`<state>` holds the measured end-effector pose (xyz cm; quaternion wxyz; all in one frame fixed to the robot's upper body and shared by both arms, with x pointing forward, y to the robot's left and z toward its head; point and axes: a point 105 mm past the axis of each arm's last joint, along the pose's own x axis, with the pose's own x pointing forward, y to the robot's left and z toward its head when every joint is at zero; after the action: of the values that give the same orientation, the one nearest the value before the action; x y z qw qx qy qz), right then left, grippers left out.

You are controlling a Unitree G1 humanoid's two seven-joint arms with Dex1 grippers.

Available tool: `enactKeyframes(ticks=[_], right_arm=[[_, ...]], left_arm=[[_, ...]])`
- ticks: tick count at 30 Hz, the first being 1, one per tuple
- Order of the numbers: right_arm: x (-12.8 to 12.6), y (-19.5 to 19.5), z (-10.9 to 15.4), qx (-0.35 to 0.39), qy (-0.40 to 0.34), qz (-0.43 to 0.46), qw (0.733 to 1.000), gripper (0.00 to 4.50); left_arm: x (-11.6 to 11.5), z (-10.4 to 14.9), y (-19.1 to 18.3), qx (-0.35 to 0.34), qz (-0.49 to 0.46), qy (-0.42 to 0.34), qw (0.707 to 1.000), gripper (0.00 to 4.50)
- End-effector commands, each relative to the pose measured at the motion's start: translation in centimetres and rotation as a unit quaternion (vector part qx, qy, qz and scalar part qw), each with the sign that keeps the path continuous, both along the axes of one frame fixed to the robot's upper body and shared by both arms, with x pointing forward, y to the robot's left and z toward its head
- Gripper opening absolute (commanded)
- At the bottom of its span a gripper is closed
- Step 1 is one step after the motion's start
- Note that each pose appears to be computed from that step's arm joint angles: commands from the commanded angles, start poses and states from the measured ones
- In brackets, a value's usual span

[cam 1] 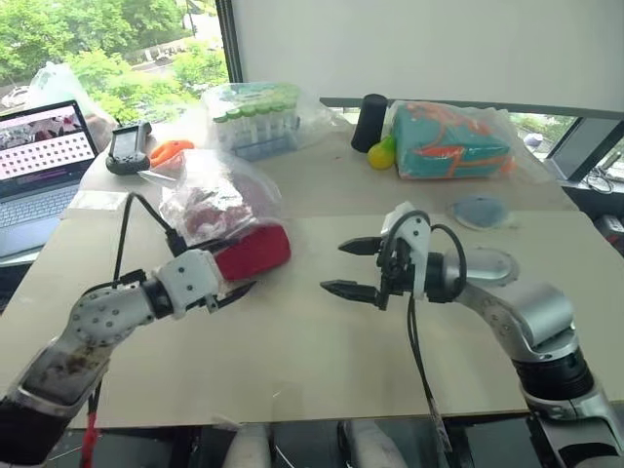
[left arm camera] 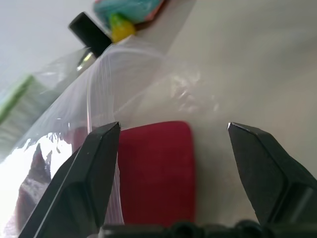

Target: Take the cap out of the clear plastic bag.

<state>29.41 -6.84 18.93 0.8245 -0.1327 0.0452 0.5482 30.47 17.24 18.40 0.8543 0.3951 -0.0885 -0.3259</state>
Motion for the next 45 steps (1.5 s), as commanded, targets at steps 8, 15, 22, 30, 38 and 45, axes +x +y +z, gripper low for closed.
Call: enactKeyframes(ticks=[8, 15, 22, 30, 38, 45], right_arm=[[-0.4, 0.6, 0.7, 0.007, -0.027, 0.004, 1.0, 4.5], [-0.3, 0.6, 0.7, 0.006, -0.026, 0.009, 1.0, 4.5], [-0.1, 0.7, 0.6, 0.008, -0.024, 0.015, 1.0, 4.5], [0.1, 0.8, 0.6, 0.01, -0.024, 0.016, 1.0, 4.5], [0.1, 0.9, 0.7, 0.012, -0.025, 0.016, 0.999, 4.5], [0.2, 1.2, 0.8, 0.016, -0.027, 0.014, 0.999, 4.5]], left_arm=[[-0.5, 2.2, -1.0, 0.001, 0.002, -0.107, 0.994, 3.73], [-3.5, 1.6, -1.5, 0.028, -0.027, -0.157, 0.987, 3.73], [-2.4, 2.1, 0.9, 0.074, 0.044, -0.207, 0.975, 3.73], [-0.4, -0.6, 1.4, 0.082, 0.09, -0.171, 0.978, 3.73], [3.3, -1.5, 2.8, 0.069, 0.16, -0.149, 0.973, 3.73], [4.7, 0.8, 2.1, 0.022, 0.148, -0.151, 0.977, 2.22]])
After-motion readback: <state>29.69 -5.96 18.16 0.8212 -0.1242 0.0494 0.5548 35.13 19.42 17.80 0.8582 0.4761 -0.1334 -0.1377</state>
